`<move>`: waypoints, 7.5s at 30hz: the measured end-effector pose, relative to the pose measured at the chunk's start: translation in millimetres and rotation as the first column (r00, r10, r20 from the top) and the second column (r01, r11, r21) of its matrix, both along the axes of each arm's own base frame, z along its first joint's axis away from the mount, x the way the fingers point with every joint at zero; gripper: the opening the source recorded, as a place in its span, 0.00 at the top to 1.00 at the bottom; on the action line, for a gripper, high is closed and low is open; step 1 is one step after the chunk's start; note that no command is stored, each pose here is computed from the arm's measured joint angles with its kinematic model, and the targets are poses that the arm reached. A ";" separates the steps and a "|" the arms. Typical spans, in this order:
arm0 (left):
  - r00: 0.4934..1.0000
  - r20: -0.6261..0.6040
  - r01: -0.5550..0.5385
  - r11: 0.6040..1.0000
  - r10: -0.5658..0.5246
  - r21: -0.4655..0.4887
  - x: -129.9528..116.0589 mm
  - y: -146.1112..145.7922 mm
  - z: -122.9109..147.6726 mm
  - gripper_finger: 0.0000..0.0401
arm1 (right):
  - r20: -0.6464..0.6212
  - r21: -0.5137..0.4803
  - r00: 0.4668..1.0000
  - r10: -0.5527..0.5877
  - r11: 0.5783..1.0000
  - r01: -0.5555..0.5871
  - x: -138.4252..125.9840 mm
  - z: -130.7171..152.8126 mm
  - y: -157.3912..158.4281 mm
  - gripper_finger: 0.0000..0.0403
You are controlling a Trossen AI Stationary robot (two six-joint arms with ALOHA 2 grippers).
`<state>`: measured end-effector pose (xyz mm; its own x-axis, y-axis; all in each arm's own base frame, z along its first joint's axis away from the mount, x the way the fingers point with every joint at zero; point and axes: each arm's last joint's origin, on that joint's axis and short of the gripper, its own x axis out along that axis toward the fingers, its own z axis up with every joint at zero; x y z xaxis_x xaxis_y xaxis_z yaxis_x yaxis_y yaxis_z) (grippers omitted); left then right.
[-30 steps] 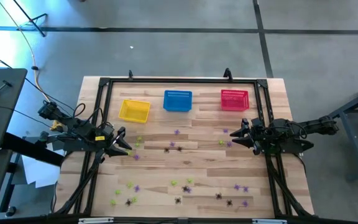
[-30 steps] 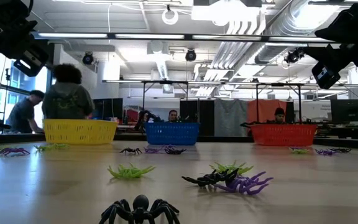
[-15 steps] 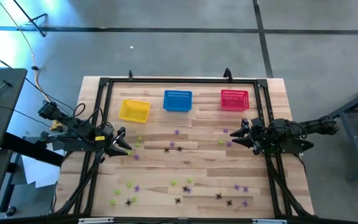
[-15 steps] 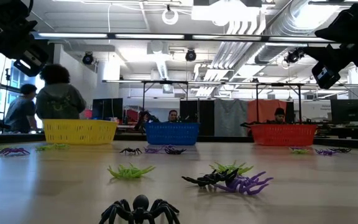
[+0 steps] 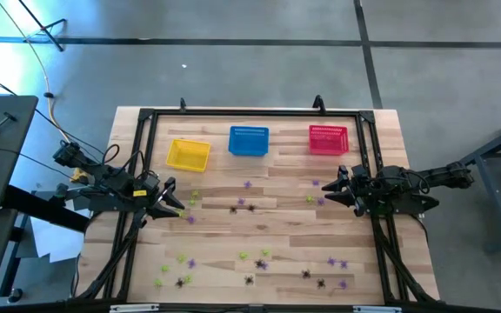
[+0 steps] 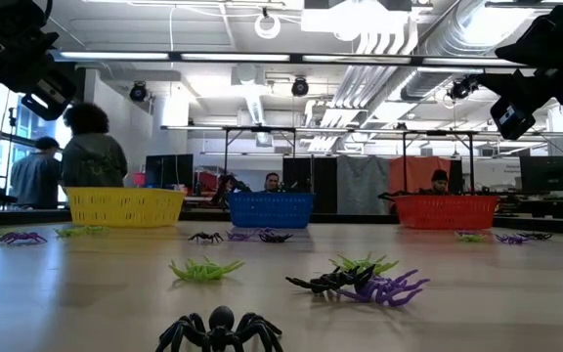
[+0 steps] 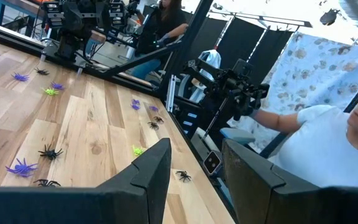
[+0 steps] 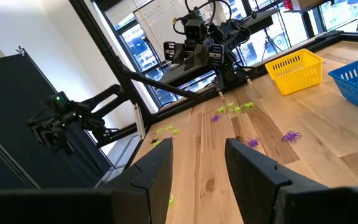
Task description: Sort Halloween decoration
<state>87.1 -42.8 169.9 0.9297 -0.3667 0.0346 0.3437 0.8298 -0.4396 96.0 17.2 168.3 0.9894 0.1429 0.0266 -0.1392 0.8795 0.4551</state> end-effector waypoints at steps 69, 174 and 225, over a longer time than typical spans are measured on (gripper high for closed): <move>1.000 -0.001 0.001 1.000 -0.001 0.001 0.0 0.0 -0.1 0.67 | -0.929 -0.342 0.029 -0.368 0.887 0.312 64.1 -3.9 2.8 0.64; 1.000 0.000 0.000 1.000 0.000 0.000 0.0 0.0 -0.1 0.67 | -0.836 -0.454 -0.037 -0.547 0.652 0.608 71.5 31.8 -196.8 0.93; 1.000 -0.001 0.001 1.000 -0.001 0.000 0.0 0.0 -0.1 0.67 | -0.952 -0.210 0.118 -0.283 0.882 0.421 99.9 -38.4 -49.9 0.77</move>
<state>87.1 -42.8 169.8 0.9295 -0.3673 0.0341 0.3439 0.8296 -0.4398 195.9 -32.6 129.9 0.2004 -0.1641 -0.9659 0.7631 0.6444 0.0489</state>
